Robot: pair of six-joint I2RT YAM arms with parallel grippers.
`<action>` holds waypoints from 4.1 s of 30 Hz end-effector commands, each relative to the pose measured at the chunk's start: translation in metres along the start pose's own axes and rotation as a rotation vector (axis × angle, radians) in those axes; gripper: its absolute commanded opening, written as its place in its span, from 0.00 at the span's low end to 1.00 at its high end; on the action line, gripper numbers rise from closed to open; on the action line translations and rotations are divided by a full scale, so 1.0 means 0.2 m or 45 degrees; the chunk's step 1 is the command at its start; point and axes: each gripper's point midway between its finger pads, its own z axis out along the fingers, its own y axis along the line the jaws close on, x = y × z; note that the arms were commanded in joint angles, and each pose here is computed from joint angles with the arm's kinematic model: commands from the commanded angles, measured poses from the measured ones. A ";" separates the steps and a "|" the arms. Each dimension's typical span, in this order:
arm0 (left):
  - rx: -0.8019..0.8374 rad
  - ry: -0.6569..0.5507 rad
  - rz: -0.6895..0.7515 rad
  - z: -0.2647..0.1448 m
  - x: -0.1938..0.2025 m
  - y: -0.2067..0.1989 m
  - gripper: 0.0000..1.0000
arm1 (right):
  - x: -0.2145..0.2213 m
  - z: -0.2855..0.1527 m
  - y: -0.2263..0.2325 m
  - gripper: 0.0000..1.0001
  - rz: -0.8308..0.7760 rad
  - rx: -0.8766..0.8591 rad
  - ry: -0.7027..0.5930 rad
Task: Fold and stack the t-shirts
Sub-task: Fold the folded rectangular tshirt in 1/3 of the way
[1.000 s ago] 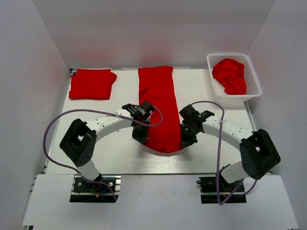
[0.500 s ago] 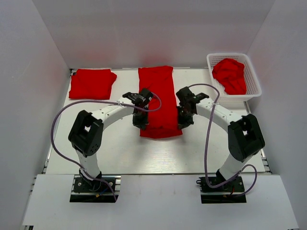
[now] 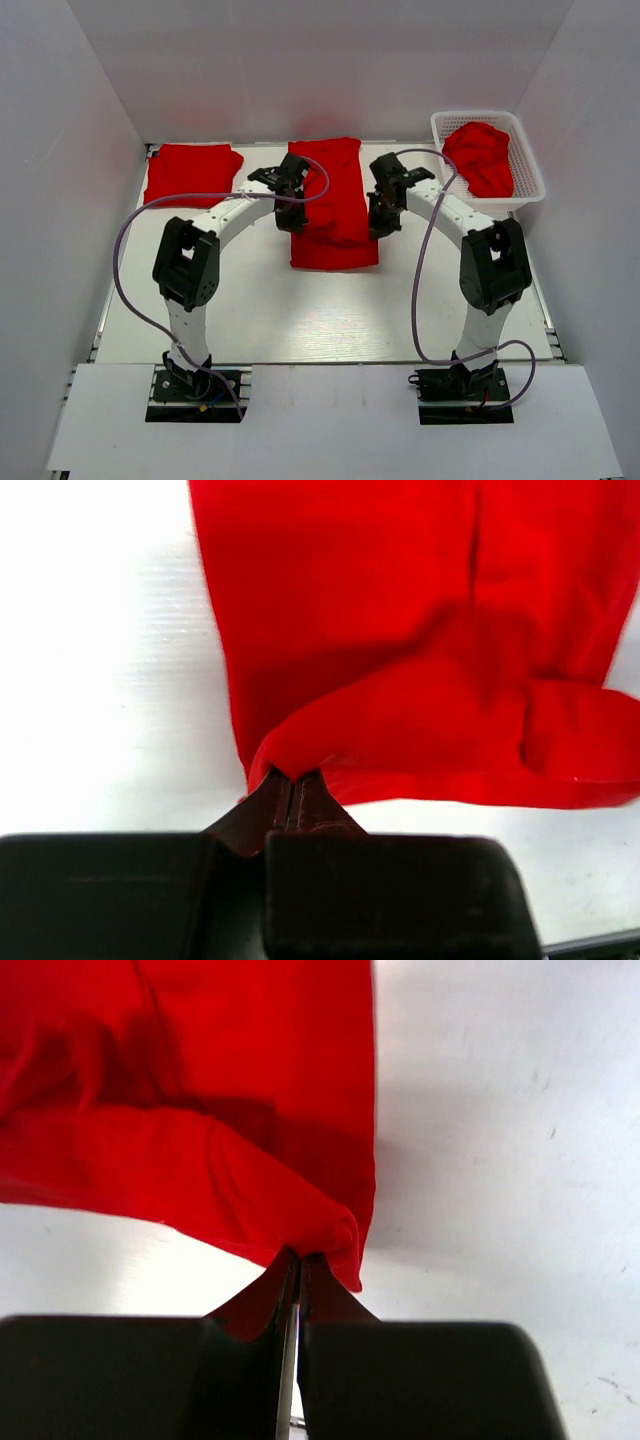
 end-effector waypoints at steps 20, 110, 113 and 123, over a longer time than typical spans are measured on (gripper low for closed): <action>0.079 -0.235 -0.009 0.01 -0.38 0.04 0.00 | -0.40 0.02 0.03 0.00 0.000 -0.112 -0.183; 0.047 -0.238 -0.152 -0.31 0.31 0.48 0.99 | -1.04 0.32 0.48 0.90 -0.514 -0.161 -0.863; 0.047 -0.238 -0.152 -0.31 0.31 0.48 0.99 | -1.13 0.32 0.45 0.90 -0.468 -0.089 -0.913; 0.051 -0.245 -0.152 -0.31 0.29 0.47 0.99 | -0.98 0.00 0.53 0.90 -0.588 -0.209 -0.881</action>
